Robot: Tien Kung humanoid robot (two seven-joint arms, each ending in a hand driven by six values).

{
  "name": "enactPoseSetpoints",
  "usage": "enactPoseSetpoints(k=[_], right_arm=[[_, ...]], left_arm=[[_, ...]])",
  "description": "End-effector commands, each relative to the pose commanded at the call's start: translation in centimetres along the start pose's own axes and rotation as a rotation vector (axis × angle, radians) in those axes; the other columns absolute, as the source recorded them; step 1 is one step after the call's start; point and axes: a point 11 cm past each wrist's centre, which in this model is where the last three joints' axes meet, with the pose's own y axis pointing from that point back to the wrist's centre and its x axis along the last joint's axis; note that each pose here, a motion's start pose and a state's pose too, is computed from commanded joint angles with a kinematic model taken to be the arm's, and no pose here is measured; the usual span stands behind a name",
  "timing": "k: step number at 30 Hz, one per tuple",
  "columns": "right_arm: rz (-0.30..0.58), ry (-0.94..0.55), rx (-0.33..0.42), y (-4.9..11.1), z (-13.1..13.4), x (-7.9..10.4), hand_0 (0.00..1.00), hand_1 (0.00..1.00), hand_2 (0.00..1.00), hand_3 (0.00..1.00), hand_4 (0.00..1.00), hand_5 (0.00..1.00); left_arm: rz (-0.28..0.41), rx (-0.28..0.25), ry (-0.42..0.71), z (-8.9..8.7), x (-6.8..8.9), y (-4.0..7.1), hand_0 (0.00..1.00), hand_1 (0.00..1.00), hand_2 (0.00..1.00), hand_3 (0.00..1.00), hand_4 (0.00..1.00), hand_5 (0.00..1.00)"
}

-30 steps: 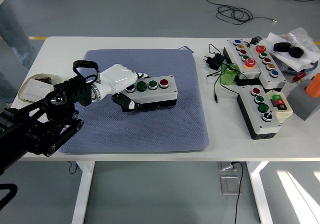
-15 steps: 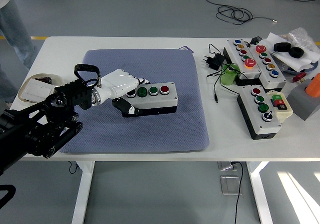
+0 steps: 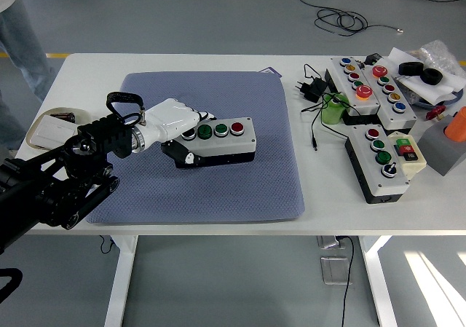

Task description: Pick up the button,place it on the desk,press the button,press the button

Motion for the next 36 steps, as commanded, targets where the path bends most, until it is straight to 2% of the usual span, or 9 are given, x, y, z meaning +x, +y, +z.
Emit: enactPoseSetpoints(k=[1,2,7,8,25,26,31,32,36], right_arm=[[0.0,0.0,0.0,0.0,-0.01,-0.01,0.787,0.797,0.817,0.751,0.412,0.479],[0.0,0.0,0.0,0.0,-0.01,-0.01,0.787,0.797,0.817,0.751,0.412,0.479],[0.0,0.0,0.0,0.01,-0.04,-0.02,0.787,0.797,0.817,0.751,0.412,0.479],[0.0,0.0,0.0,0.02,-0.04,-0.04,0.787,0.797,0.817,0.751,0.412,0.479],[-0.001,-0.001,0.002,0.03,-0.11,-0.07,0.787,0.797,0.817,0.751,0.412,0.479],[-0.001,-0.001,0.002,0.03,-0.11,-0.06,0.787,0.797,0.817,0.751,0.412,0.479],[-0.001,-0.001,0.001,0.02,-0.07,-0.07,0.787,0.797,0.817,0.751,0.412,0.479],[-0.002,-0.001,0.001,0.02,-0.05,-0.08,0.787,0.797,0.817,0.751,0.412,0.479],[-0.001,0.0,-0.001,0.01,0.02,-0.06,0.787,0.797,0.817,0.751,0.412,0.479]], left_arm=[[-0.003,-0.001,-0.001,0.0,-0.04,0.01,0.386,0.384,0.385,0.476,0.4,0.002],[-0.005,-0.002,-0.002,0.01,-0.07,0.02,0.517,0.543,0.613,0.692,0.502,0.002],[-0.01,-0.003,-0.002,0.02,-0.14,0.02,0.517,0.543,0.613,0.692,0.502,0.002],[-0.011,-0.003,-0.002,0.02,-0.13,0.02,0.558,0.618,0.728,0.808,0.524,0.002],[-0.05,0.013,0.048,-0.35,-0.5,0.17,0.633,0.744,0.821,0.939,0.561,0.002],[-0.056,0.014,0.055,-0.38,-0.55,0.19,0.701,0.795,0.841,0.983,0.745,0.102],[-0.094,0.015,0.112,-0.46,-0.91,0.28,0.701,0.795,0.841,0.983,0.745,0.102],[-0.096,0.016,0.118,-0.47,-0.95,0.29,0.785,0.851,0.872,0.998,0.821,0.187],[-0.097,0.023,0.14,-0.48,-0.98,0.33,0.785,0.851,0.872,0.998,0.821,0.187]])
